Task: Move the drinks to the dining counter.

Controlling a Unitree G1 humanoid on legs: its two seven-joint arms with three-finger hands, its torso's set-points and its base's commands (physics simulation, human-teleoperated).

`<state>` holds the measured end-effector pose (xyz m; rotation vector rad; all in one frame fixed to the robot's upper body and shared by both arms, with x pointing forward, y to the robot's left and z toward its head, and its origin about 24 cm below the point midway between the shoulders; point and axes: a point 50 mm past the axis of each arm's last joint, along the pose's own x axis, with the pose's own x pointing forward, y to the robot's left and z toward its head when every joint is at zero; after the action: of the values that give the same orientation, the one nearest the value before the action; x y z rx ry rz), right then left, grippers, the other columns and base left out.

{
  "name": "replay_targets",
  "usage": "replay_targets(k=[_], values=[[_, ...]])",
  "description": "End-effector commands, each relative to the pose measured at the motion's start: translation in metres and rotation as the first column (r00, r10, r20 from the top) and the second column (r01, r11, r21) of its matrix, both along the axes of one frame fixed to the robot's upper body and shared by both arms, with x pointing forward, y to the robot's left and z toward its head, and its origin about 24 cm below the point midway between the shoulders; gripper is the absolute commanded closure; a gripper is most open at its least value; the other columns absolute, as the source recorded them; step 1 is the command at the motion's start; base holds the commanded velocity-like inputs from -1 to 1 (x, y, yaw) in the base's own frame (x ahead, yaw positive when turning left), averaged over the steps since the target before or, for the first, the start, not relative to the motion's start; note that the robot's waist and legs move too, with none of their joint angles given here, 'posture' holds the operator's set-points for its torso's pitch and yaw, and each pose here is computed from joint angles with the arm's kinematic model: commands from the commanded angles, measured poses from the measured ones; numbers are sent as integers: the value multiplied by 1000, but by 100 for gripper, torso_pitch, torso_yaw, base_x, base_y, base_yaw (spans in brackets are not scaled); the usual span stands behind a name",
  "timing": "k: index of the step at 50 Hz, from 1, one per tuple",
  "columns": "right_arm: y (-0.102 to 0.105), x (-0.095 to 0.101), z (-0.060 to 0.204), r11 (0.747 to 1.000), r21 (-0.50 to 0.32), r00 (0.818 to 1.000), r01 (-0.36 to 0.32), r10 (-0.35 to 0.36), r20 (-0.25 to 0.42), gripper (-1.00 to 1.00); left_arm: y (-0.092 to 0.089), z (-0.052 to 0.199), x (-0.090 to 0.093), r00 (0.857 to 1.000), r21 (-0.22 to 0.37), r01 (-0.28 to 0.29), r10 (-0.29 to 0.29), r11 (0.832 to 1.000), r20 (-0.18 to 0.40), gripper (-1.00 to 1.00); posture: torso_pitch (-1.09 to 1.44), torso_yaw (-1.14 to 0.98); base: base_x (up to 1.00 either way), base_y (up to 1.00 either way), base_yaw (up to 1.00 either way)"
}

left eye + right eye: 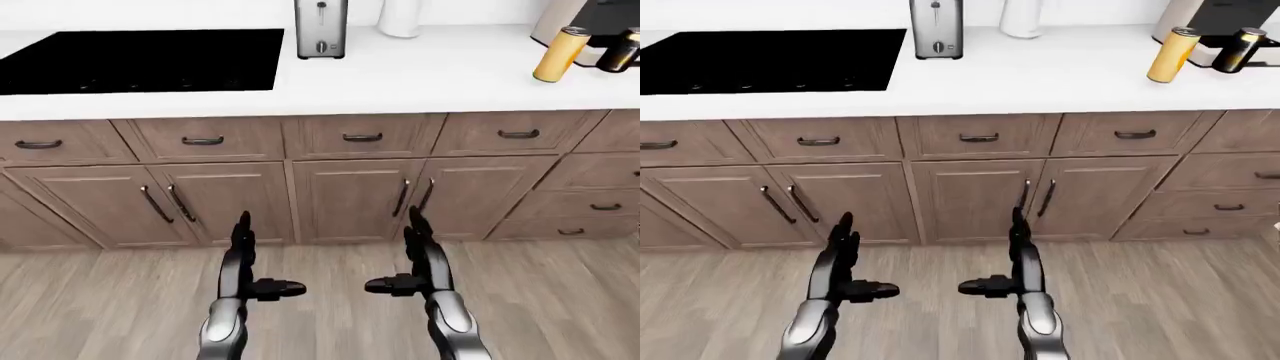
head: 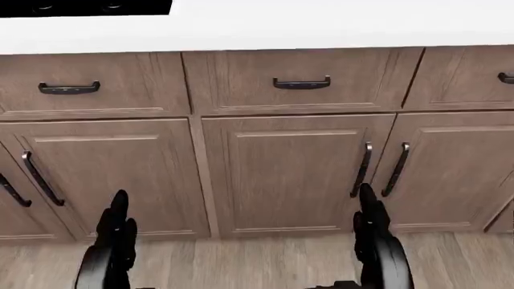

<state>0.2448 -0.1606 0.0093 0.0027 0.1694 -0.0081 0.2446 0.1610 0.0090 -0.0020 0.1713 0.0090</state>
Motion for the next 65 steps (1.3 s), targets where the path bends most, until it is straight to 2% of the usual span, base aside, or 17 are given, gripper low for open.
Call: replay_targets(k=[1,3,5,8,12,17,26,37,50,65], values=[[3,15,68,997,-79,976,-11,28,214,-100,2,59,10,985,8,18,-19,1000,170,-100,0,0,0,0,0],[2,16,87,994,-105,970,-4,29,242,-100,2,74,11,982,9,16,-18,1000,188,-100,0,0,0,0,0],[1,17,106,993,-119,959,-1,35,280,-100,-3,88,13,977,39,55,-62,998,205,-100,0,0,0,0,0],[0,17,141,993,-122,943,8,33,332,-100,-4,125,17,963,53,53,-65,997,263,-100,0,0,0,0,0],[-1,22,168,989,-145,926,16,40,375,-100,-3,157,21,944,59,54,-70,997,322,-100,0,0,0,0,0],[-3,28,192,987,-160,909,24,45,415,-100,1,185,32,933,116,47,-85,992,350,-100,0,0,1,-34,0],[-7,32,214,987,-155,888,42,34,458,-100,6,213,34,915,146,28,-84,989,395,-100,0,0,3,-89,0],[-8,37,224,987,-152,876,47,33,481,-100,7,221,37,910,162,9,-75,987,408,-100,0,0,4,-87,0],[-12,30,226,990,-127,869,62,9,495,-100,7,222,37,909,149,-10,-53,989,413,-100,0,0,3,-87,0],[-13,24,236,989,-136,855,60,19,518,-100,8,224,36,907,166,-22,-50,986,418,-100,0,0,6,-81,0]])
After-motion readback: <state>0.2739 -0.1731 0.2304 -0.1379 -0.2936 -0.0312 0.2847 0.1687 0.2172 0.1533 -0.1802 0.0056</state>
